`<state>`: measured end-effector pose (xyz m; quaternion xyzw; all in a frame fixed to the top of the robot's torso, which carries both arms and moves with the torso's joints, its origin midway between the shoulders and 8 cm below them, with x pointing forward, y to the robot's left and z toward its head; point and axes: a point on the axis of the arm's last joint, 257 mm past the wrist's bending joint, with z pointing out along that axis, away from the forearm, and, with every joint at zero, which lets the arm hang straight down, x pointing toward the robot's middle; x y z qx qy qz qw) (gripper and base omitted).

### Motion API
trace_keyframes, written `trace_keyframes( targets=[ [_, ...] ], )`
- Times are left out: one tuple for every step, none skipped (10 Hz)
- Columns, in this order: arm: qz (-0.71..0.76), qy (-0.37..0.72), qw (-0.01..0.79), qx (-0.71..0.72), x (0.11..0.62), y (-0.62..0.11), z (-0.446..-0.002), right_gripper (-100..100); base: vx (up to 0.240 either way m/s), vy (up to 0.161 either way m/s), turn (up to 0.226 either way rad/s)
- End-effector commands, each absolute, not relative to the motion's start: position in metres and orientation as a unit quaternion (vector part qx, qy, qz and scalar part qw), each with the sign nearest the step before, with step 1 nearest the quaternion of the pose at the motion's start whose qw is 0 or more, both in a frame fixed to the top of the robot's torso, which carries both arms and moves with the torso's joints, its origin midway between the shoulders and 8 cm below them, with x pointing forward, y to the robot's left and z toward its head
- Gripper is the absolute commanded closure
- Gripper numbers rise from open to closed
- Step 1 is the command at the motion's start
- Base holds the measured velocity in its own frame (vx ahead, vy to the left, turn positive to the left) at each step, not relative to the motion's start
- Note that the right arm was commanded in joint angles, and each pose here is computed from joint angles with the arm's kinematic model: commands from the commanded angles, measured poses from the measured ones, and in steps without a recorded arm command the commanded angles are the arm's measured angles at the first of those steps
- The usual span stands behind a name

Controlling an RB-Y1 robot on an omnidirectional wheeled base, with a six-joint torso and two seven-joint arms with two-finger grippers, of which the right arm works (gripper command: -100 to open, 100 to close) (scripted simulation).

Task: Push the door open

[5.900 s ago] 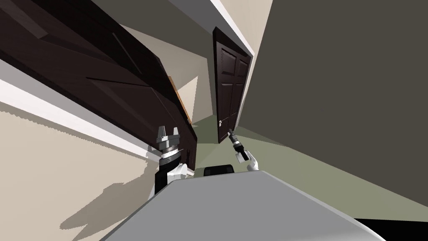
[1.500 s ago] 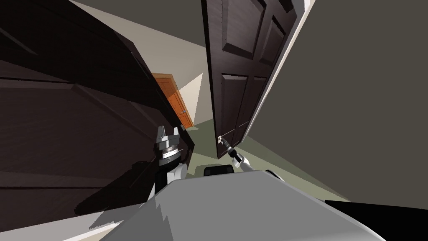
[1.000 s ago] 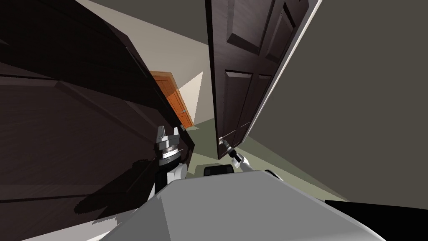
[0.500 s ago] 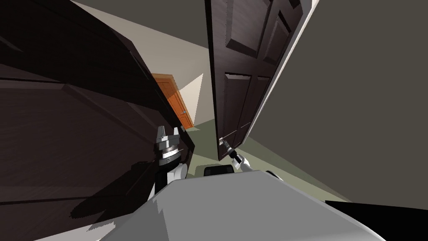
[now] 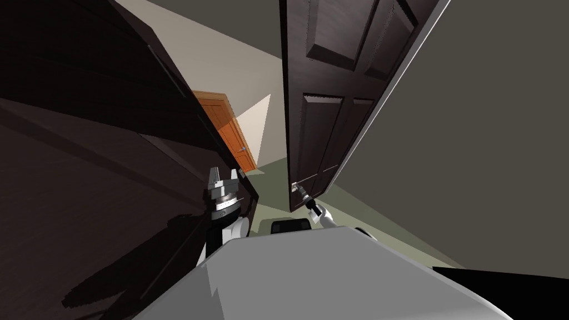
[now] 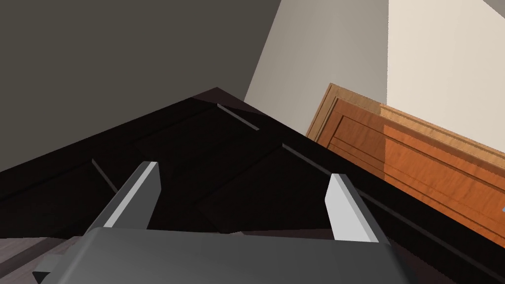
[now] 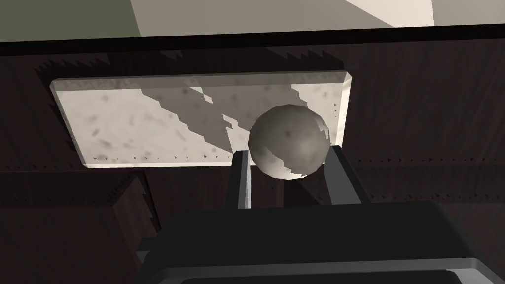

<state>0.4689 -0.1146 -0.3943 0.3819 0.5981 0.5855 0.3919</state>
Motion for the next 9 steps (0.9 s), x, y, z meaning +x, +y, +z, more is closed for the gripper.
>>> trace_keyframes(
  targets=[
    [0.578,0.592,0.407,0.387,0.4755,-0.1298,-0.3922,100,0.120,0.044,-0.078],
    [0.578,0.592,0.407,0.387,0.4755,-0.1298,-0.3922,100,0.094,0.020,-0.053],
    [0.578,0.592,0.405,0.389,0.4753,-0.1315,-0.3923,-100,-0.085,0.022,-0.052],
    [0.578,0.592,0.405,0.390,0.4753,-0.1319,-0.3923,-100,-0.169,-0.006,-0.053],
    [0.578,0.591,0.405,0.391,0.4754,-0.1323,-0.3923,-100,-0.195,0.000,-0.043],
    [0.578,0.590,0.404,0.393,0.4754,-0.1322,-0.3923,-100,-0.231,0.024,-0.050],
    [0.579,0.588,0.403,0.395,0.4754,-0.1311,-0.3921,-100,-0.266,0.021,-0.077],
    [0.581,0.585,0.402,0.398,0.4753,-0.1292,-0.3918,-100,-0.271,0.023,-0.060],
    [0.583,0.583,0.400,0.400,0.4751,-0.1264,-0.3915,-100,-0.261,0.025,-0.049]
  ],
)
